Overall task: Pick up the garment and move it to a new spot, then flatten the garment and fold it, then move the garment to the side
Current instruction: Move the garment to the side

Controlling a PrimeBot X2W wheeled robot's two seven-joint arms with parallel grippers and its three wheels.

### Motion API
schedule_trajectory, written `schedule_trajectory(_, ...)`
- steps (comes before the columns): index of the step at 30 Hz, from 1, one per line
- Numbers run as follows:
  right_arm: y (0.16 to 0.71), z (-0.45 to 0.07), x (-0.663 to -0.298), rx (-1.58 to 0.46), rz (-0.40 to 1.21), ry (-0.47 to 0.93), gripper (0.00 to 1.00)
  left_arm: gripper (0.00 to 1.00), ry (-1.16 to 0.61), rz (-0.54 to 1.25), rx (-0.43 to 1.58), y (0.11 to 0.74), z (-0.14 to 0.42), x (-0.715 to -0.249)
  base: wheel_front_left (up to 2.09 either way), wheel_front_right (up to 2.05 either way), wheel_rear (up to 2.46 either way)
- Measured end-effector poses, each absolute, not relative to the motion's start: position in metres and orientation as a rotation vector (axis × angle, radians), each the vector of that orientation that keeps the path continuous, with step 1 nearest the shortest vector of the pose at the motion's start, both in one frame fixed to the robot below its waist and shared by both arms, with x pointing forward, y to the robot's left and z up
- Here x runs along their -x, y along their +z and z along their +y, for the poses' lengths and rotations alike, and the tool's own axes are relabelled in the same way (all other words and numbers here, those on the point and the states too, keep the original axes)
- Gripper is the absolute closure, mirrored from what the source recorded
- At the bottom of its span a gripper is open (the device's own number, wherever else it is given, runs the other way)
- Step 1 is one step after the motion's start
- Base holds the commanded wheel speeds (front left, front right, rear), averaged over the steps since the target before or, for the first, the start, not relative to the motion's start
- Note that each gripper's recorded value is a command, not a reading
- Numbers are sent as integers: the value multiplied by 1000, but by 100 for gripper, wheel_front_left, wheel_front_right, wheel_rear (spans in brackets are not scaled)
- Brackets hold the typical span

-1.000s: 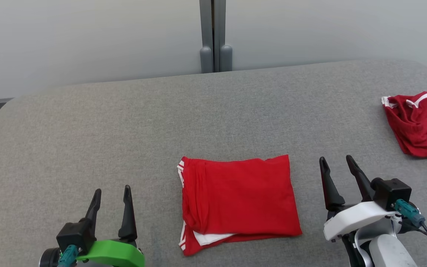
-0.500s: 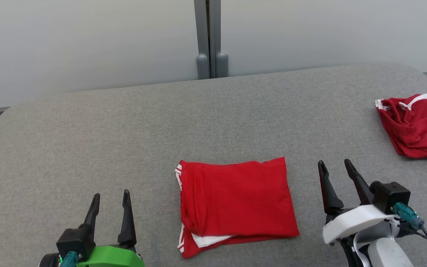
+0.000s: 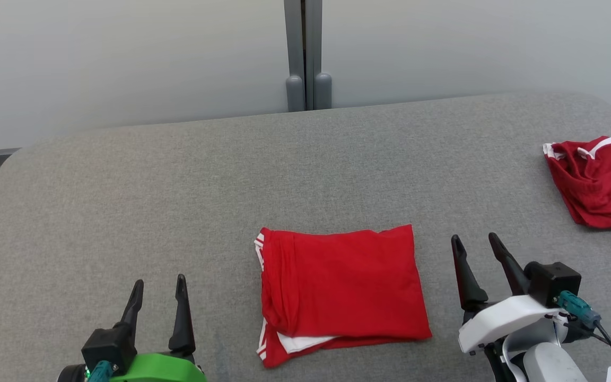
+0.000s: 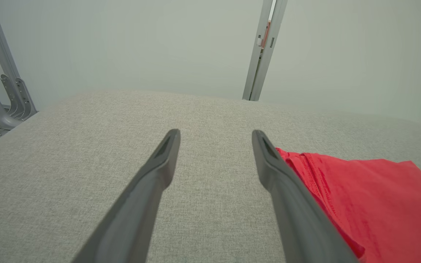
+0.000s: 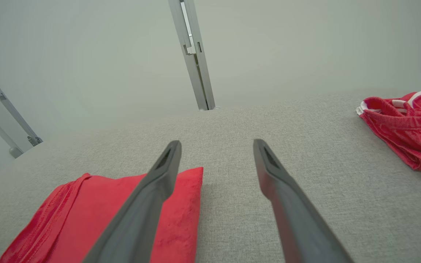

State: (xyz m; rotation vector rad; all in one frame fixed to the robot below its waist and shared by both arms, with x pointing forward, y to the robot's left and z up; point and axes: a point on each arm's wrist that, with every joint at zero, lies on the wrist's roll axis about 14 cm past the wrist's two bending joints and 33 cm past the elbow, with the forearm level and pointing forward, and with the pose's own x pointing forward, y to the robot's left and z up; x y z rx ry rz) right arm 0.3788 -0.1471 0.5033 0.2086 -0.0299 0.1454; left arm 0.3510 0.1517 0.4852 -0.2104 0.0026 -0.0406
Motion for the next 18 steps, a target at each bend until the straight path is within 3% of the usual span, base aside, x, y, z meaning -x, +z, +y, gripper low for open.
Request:
schedule_trajectory(3, 495, -143, -379, -222, 17, 156, 0, 0, -42, 4, 207, 484, 152, -351, 0, 0, 0)
schedule_trajectory(13, 439, -130, -385, -212, 452, 222, 0, 0, -30, 23, 217, 478, 152, -349, 0, 0, 0)
schedule_trajectory(18, 432, -123, -393, -195, 553, 270, 0, 0, -10, 35, 228, 474, 156, -350, 0, 0, 0)
